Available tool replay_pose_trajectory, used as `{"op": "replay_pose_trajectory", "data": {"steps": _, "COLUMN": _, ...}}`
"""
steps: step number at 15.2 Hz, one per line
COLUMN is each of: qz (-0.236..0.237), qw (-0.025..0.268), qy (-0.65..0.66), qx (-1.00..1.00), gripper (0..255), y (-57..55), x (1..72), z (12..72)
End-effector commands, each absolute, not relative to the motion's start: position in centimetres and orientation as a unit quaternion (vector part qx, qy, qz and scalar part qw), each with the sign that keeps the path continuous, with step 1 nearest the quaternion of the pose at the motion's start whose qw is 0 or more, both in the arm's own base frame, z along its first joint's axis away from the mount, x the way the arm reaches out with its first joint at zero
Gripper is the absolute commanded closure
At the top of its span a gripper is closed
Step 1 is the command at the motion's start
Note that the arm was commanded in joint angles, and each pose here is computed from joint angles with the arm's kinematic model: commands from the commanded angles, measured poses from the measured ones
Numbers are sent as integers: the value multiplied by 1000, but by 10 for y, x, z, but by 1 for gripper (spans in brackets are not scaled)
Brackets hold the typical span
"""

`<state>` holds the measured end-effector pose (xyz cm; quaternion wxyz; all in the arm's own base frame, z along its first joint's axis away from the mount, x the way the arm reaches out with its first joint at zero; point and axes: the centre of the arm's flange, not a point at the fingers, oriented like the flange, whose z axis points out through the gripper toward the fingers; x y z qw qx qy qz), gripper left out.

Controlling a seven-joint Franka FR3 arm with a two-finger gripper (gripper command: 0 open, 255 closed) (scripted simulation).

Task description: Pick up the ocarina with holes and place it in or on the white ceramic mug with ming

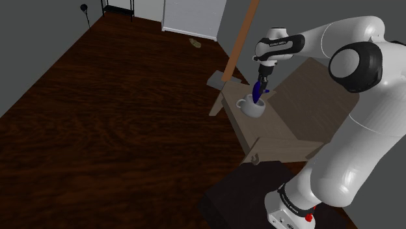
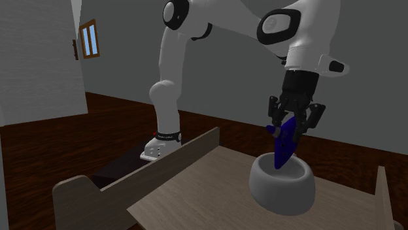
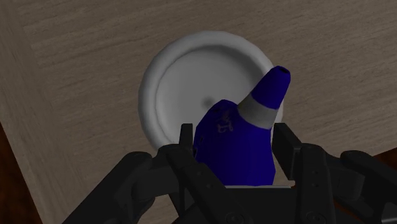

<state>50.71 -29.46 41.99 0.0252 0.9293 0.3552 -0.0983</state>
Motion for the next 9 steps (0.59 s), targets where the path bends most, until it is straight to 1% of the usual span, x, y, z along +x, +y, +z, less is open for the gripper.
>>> {"op": "replay_pose_trajectory", "data": {"steps": 1, "qz": -98, "qw": 25, "qy": 355, "qx": 929, "gripper": 255, "y": -295, "x": 507, "z": 420}}
{"op": "replay_pose_trajectory", "data": {"steps": 2, "qz": -98, "qw": 25, "qy": 355, "qx": 929, "gripper": 255, "y": -295, "x": 507, "z": 420}}
{"op": "replay_pose_trajectory", "data": {"steps": 3, "qz": -98, "qw": 25, "qy": 355, "qx": 929, "gripper": 0, "y": -295, "x": 507, "z": 420}}
{"op": "replay_pose_trajectory", "data": {"steps": 8, "qz": -98, "qw": 25, "qy": 355, "qx": 929, "gripper": 0, "y": -295, "x": 507, "z": 420}}
{"op": "replay_pose_trajectory", "data": {"steps": 9, "qz": -98, "qw": 25, "qy": 355, "qx": 929, "gripper": 0, "y": -293, "x": 509, "z": 433}}
